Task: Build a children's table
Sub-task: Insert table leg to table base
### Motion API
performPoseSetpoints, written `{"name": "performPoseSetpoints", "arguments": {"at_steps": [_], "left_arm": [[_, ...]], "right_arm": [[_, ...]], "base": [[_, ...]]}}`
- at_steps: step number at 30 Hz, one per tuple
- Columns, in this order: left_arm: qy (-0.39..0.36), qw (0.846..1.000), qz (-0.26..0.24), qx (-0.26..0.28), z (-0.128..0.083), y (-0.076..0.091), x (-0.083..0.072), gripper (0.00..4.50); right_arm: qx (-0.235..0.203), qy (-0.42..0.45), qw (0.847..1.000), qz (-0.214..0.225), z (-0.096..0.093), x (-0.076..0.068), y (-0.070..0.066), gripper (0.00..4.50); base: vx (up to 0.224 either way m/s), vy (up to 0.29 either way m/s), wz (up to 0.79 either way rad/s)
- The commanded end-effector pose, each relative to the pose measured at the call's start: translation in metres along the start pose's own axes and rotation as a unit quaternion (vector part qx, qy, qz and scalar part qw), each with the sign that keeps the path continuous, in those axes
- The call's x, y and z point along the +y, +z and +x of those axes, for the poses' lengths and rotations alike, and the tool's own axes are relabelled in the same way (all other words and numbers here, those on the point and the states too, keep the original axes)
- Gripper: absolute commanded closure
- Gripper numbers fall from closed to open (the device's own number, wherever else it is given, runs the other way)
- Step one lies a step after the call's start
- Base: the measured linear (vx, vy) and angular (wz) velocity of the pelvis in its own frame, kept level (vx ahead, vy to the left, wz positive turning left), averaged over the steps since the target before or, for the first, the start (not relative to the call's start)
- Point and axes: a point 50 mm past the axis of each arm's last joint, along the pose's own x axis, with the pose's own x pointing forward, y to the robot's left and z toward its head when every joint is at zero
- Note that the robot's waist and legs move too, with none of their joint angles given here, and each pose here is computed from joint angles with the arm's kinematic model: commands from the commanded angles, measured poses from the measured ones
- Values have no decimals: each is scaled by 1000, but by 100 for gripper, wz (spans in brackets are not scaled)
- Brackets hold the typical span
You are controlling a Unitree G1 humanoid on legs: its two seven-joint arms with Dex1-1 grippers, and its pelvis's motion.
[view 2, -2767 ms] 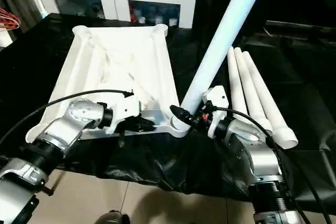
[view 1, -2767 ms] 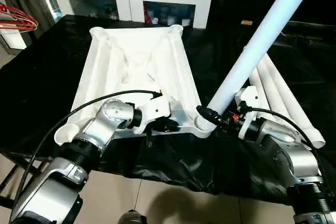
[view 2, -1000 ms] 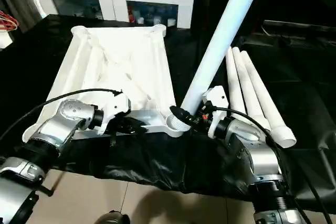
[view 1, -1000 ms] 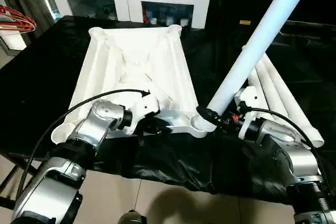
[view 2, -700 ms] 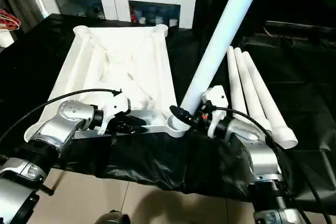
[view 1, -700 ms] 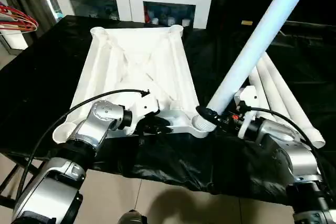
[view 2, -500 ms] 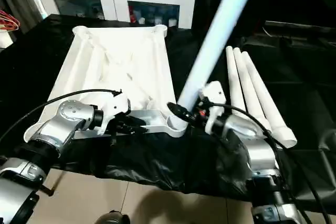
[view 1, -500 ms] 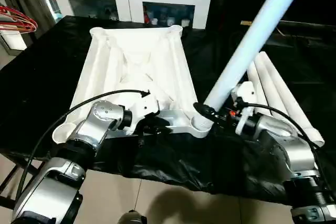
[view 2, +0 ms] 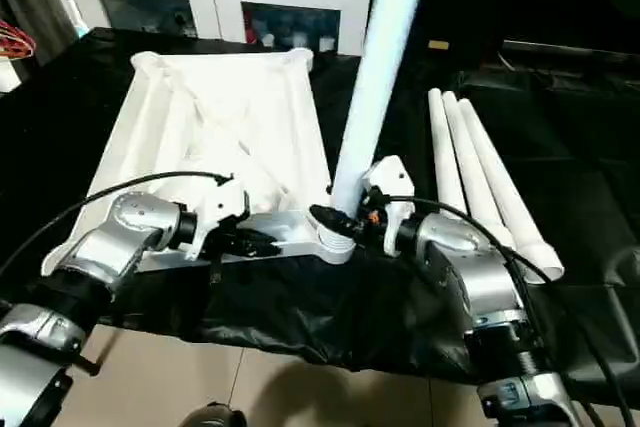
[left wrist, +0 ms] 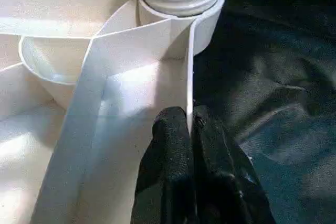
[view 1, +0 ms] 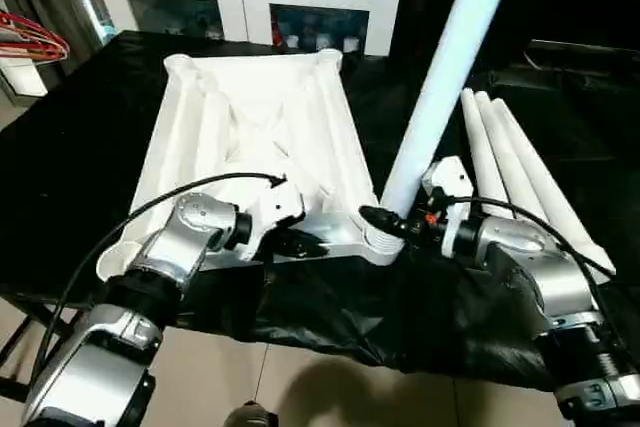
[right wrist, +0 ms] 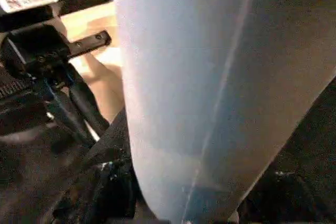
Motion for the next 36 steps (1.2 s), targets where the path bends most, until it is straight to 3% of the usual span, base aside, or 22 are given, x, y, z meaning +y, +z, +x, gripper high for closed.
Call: {"name": "performPoseSetpoints", "arguments": {"at_steps": [1, 11, 23, 31, 36], "left_arm": [[-32, 999, -7, 16, 7, -4, -10, 450], [10, 1000, -24, 12, 15, 4, -13, 450], [61, 997, -43, 15, 13, 1, -8, 450], [71, 996, -42, 18, 13, 1, -5, 450], [77, 996, -39, 19, 12, 1, -3, 450]], "right_arm": [[48, -4, 999, 16, -2, -2, -15, 260], [67, 12, 997, 33, -6, 0, -21, 260], [-44, -59, 989, 129, -24, -4, -25, 260], [-72, -102, 979, 164, -32, 4, -44, 260], [-69, -118, 977, 160, -35, 9, -51, 260]], "base": [[0, 0, 0], [0, 0, 0], [0, 0, 0], [0, 0, 0], [0, 0, 0]]}}
